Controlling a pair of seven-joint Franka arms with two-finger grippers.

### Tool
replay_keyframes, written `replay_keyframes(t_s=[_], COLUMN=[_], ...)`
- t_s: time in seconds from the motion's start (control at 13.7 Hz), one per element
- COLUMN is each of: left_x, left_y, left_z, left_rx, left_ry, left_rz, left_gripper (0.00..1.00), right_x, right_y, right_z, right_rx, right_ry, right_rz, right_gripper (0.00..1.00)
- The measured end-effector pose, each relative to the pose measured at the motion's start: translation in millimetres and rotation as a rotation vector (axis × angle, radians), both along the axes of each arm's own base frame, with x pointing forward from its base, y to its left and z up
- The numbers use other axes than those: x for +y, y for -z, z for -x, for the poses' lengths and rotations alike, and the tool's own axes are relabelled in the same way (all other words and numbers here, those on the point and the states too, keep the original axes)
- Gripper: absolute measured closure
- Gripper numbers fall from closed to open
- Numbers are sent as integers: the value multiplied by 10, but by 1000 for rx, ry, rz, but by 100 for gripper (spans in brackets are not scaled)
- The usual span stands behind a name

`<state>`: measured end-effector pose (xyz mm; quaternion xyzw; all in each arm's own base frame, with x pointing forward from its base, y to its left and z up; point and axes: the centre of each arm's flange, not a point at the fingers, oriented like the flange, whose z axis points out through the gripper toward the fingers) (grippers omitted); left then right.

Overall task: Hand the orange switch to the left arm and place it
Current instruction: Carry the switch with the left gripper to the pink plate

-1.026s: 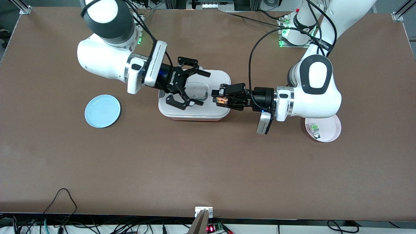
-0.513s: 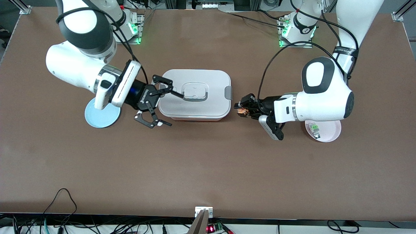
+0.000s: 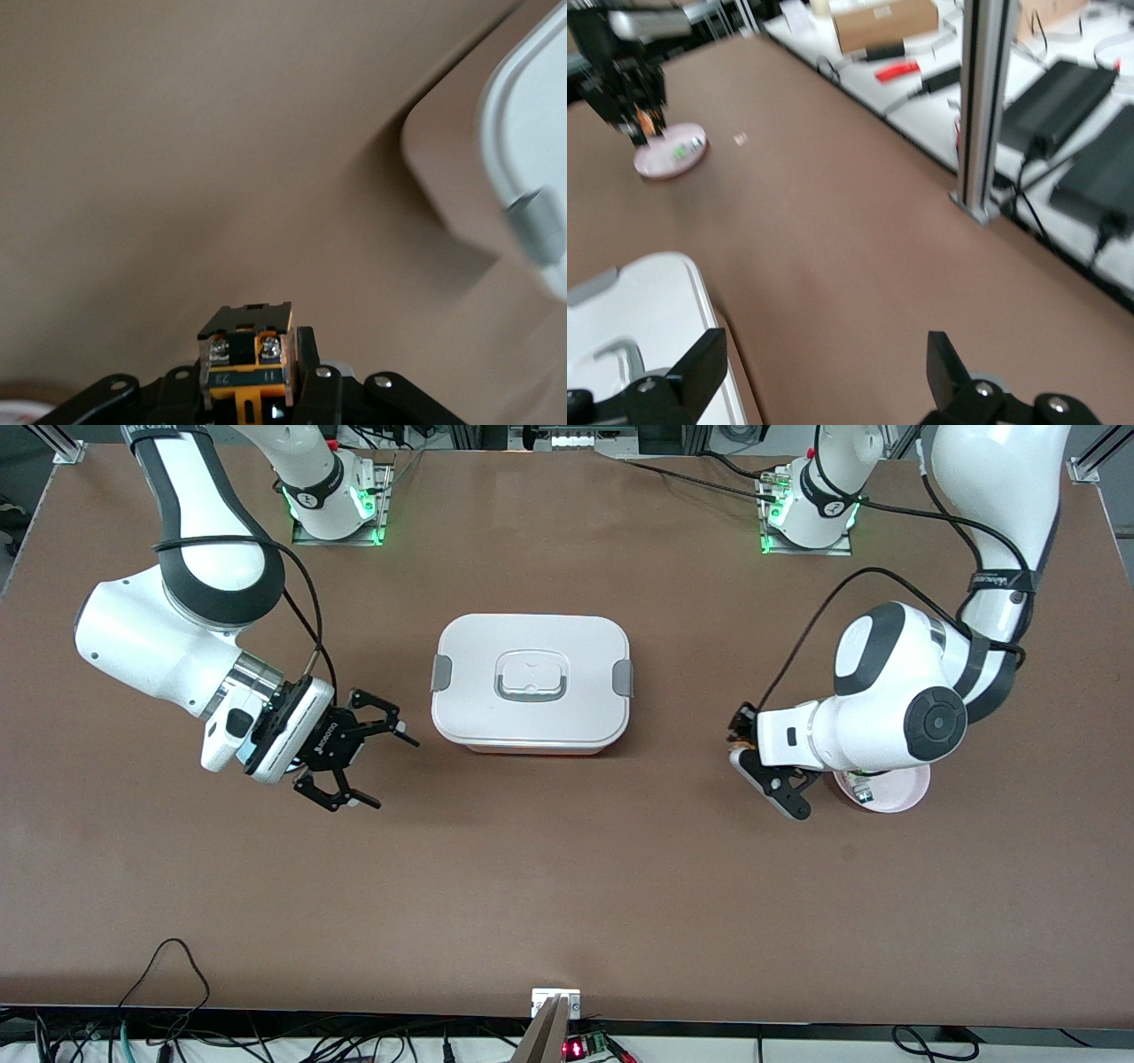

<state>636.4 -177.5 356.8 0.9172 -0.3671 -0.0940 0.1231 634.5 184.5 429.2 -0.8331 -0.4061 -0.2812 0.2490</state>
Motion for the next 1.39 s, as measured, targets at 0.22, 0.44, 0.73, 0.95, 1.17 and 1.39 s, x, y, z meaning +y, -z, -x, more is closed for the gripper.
replay_keyframes(t_s=[0.22, 0.44, 0.73, 0.95, 1.17, 1.39], left_x=[685, 1267, 2060, 2411, 2445, 2584], left_y=[291, 591, 837, 1047, 1291, 1410], left_z=[-138, -237, -286, -184, -75, -2], left_rx=[-16, -11, -25, -26, -58, -90], left_ry=[235, 405, 560, 641, 665, 723], left_rz=[-75, -157, -80, -28, -12, 10], left_gripper=[66, 66, 66, 66, 66, 66], right_x=[-51, -135, -556, -774, -882, -1166], right_y=[29, 49, -49, -286, -790, -1186], right_z=[19, 91, 152, 198, 258, 297], right_rx=[144, 307, 451, 529, 584, 618], right_ry=[106, 236, 437, 565, 619, 673], right_rz=[123, 233, 353, 481, 613, 677], right_gripper=[0, 0, 0, 0, 0, 0])
